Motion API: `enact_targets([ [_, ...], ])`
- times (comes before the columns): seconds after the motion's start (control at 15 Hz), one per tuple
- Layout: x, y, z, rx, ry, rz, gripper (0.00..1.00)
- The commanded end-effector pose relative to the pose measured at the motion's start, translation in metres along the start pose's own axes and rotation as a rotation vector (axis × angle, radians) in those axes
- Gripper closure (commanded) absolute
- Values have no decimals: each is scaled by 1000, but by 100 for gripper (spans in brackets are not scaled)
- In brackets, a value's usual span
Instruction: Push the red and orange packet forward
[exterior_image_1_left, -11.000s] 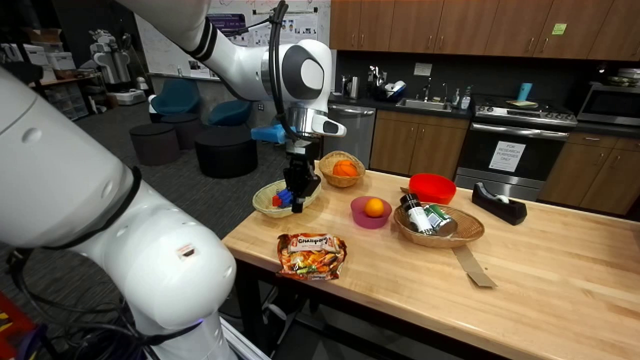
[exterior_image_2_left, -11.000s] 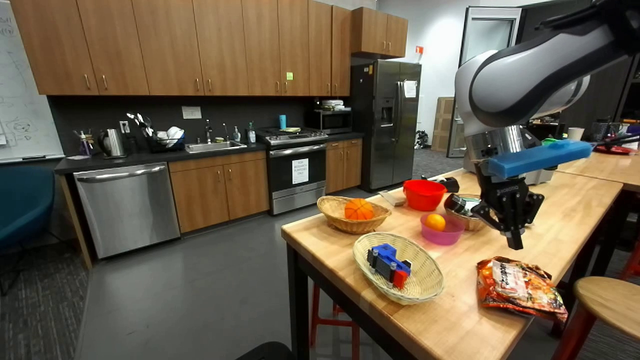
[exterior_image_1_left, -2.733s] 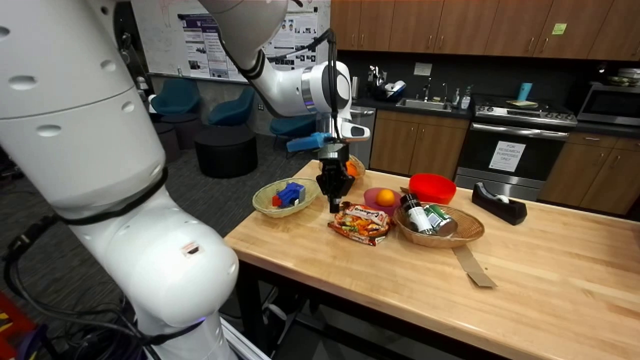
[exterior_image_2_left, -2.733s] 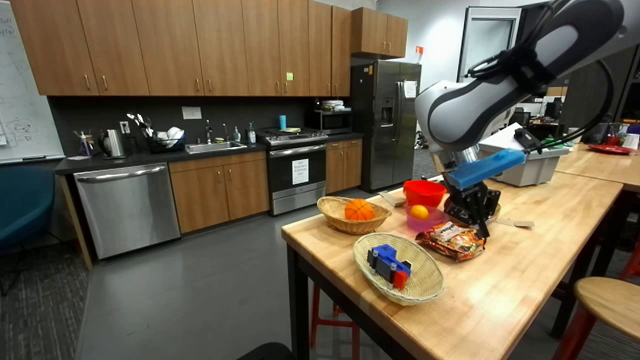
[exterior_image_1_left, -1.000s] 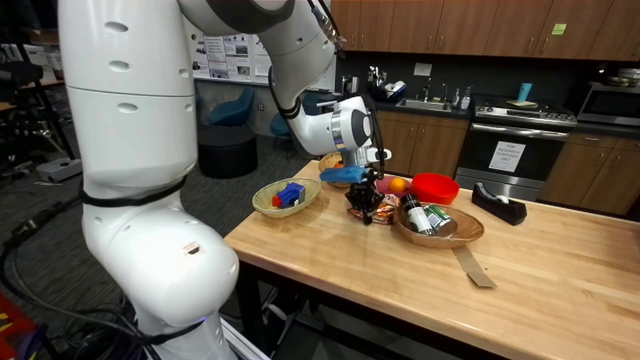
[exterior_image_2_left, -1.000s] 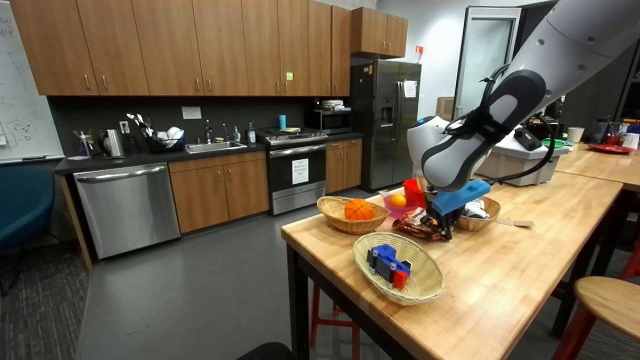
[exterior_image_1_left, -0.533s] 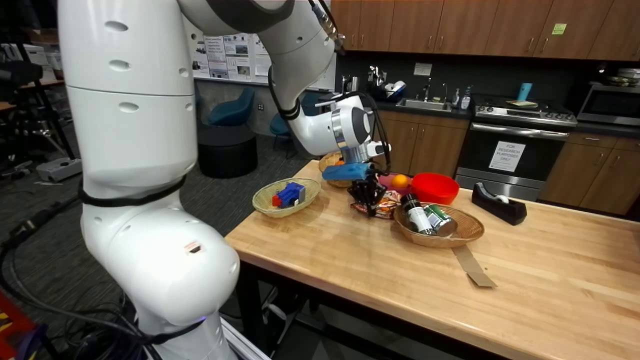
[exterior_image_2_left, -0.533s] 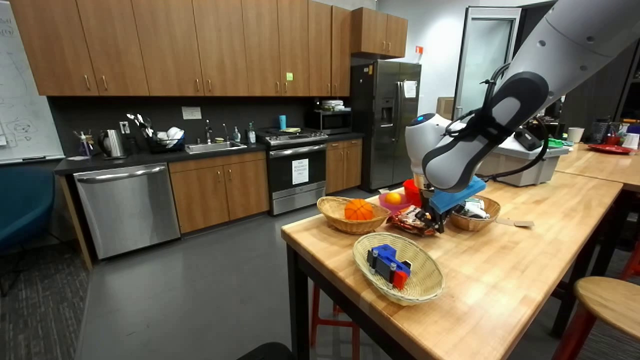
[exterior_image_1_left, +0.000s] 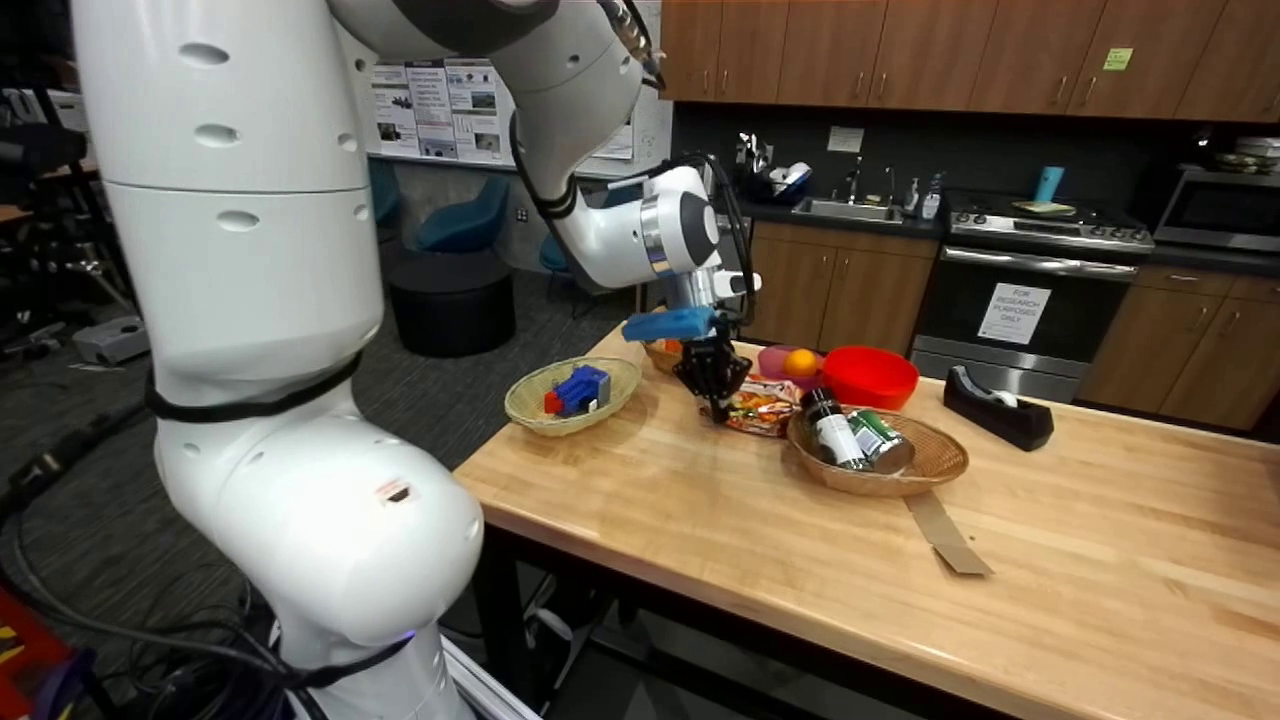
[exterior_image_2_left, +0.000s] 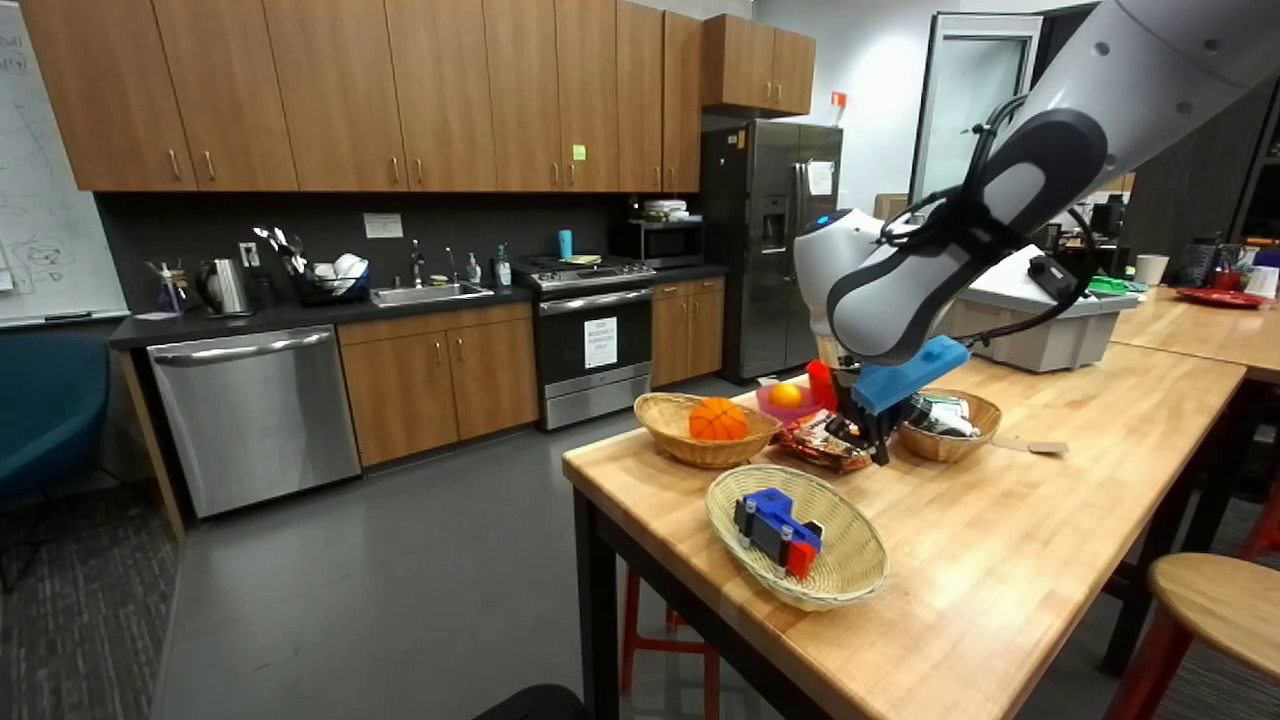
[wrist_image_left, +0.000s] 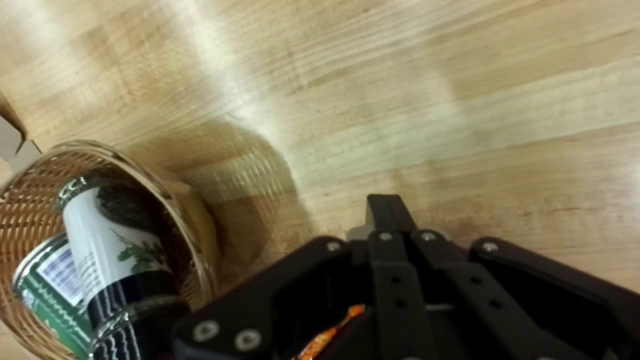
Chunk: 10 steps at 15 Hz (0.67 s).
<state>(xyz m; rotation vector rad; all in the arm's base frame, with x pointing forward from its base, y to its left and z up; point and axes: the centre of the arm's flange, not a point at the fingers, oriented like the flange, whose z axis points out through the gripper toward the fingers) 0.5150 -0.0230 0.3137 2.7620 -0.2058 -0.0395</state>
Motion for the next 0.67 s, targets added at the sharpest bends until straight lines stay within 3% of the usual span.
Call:
enact_targets([
  [0.0,-38,-7,-67,1,12,-24,100],
  [0.4,-64,-29,-139,-40,55,-58,100],
  [0.47,-68,-33,-148,-53,65,-66,93],
  [0.53,-71,-37,-155,-63,73,-71,74],
  [0.6,-62,-34,-139,-47,67,-67,95],
])
